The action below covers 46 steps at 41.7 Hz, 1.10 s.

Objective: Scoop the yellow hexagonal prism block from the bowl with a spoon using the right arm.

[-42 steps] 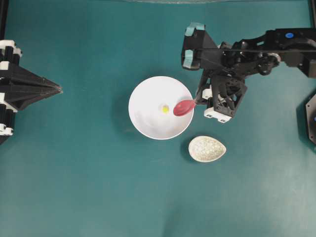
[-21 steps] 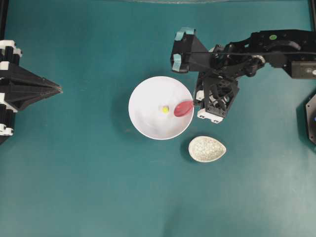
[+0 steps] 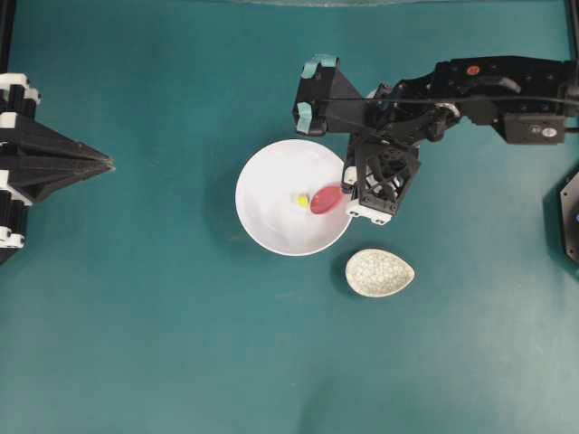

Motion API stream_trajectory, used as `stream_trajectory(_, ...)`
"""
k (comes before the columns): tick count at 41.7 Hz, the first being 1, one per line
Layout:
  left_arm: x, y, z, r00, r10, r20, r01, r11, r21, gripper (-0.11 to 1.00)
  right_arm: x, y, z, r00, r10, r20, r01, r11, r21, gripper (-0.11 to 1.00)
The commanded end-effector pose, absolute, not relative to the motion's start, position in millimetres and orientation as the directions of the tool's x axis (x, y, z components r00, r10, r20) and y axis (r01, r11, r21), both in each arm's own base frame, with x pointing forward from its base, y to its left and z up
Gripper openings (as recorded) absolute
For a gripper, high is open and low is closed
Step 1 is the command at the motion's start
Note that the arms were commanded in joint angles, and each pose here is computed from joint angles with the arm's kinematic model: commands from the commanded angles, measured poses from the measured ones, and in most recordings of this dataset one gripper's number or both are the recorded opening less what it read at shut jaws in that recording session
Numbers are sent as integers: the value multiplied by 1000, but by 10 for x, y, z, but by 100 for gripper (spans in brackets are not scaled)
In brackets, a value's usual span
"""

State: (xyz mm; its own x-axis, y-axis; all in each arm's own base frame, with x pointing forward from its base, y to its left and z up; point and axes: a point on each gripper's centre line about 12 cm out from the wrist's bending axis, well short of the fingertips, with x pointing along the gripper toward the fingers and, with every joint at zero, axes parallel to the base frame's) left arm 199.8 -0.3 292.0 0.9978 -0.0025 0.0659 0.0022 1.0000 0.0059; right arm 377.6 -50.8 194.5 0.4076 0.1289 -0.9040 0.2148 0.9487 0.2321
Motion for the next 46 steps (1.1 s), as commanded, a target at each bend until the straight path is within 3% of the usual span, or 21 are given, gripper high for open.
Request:
stream_trajectory(1, 2028, -4, 3032, 995, -3, 95, 2, 1000, 9, 3, 3835, -517, 2060, 442, 120, -889, 204, 951, 230, 25)
stream_trajectory(46, 2031, -4, 3064, 995, -3, 103, 2, 1000, 9, 3, 4146, -550, 2003, 547, 72, -834, 207, 954, 218, 25)
